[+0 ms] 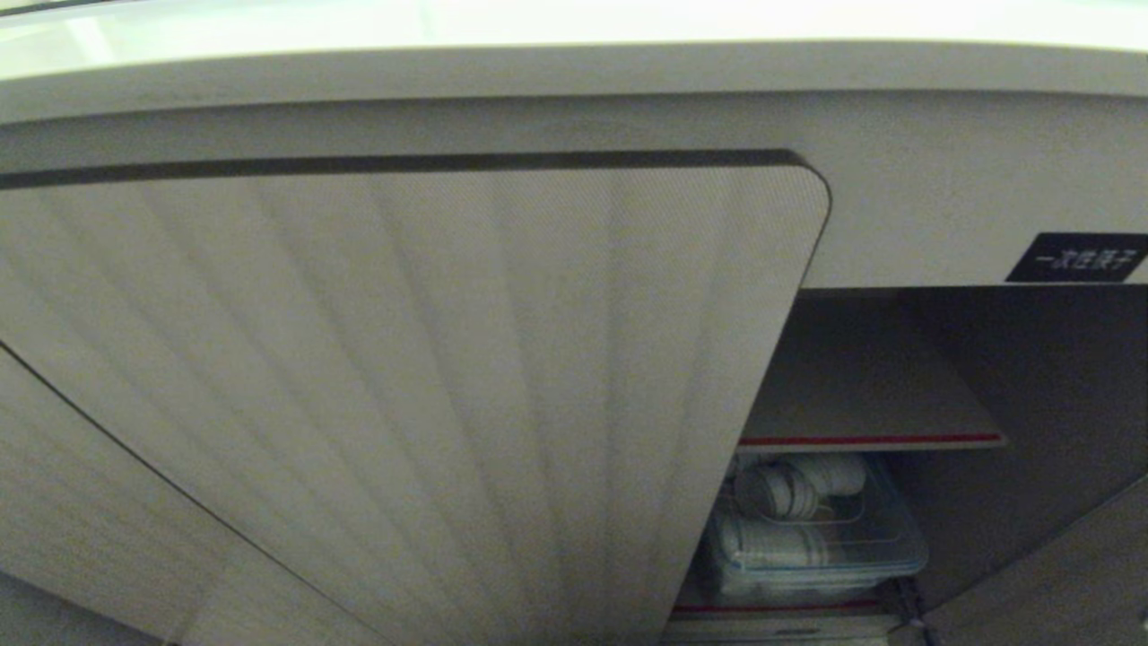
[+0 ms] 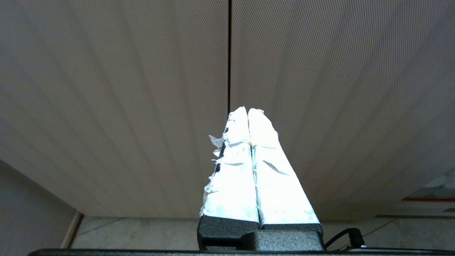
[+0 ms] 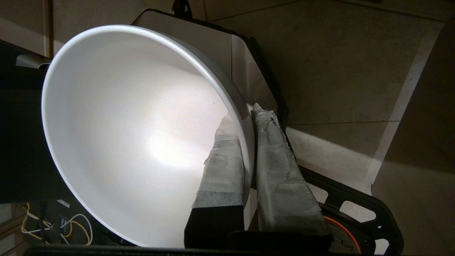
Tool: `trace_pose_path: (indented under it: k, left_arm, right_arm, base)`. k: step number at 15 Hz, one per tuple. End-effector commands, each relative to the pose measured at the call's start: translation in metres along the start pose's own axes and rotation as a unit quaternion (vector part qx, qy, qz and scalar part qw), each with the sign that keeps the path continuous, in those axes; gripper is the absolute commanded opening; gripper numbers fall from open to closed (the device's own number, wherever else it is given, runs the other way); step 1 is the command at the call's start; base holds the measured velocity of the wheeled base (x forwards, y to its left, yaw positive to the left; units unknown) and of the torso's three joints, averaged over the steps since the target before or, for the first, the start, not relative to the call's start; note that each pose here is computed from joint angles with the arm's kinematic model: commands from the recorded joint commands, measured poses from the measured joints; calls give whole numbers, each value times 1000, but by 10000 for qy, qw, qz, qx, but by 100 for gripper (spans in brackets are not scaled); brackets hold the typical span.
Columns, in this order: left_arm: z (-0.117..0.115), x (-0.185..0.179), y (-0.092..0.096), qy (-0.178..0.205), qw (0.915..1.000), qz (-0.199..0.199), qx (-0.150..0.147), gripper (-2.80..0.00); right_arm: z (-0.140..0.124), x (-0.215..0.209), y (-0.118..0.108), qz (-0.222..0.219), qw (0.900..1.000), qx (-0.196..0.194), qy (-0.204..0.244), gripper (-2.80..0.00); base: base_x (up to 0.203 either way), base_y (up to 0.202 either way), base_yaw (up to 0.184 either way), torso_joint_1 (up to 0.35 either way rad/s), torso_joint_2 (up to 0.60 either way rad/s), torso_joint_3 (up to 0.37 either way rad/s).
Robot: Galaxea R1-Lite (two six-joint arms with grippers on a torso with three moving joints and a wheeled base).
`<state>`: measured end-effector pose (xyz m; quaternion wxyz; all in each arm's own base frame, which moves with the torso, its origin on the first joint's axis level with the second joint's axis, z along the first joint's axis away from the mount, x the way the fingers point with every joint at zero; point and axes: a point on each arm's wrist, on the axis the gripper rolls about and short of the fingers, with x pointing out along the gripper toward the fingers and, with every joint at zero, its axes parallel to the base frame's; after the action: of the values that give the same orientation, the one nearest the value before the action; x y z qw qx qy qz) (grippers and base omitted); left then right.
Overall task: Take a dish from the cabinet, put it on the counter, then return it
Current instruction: Place it on the table
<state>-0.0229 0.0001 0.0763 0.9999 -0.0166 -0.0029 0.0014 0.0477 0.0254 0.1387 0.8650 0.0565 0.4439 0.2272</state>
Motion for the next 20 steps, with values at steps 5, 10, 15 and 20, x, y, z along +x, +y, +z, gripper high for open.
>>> trace_pose_path:
  k: [5,10,15,20]
  left_arm:
    - [0,0,0,-10,10000,0,-3,-280]
    - [0,0,0,-2,10000,0,-3,-280]
    - [0,0,0,4,10000,1,-3,-280]
    - [0,0,0,-2,10000,0,-3,-280]
  right_arm:
    - [-4,3,-1,-4,9999,34,98,-280]
    - [-4,5,-2,38,9999,46,161,-280]
    - [-3,6,-1,62,9998,51,190,-280]
    - [-2,5,-1,70,9998,35,177,-280]
  base:
    - [0,0,0,0,0,0]
    - [0,0,0,0,0,0]
    - [0,0,0,0,0,0]
    - [0,0,0,0,0,0]
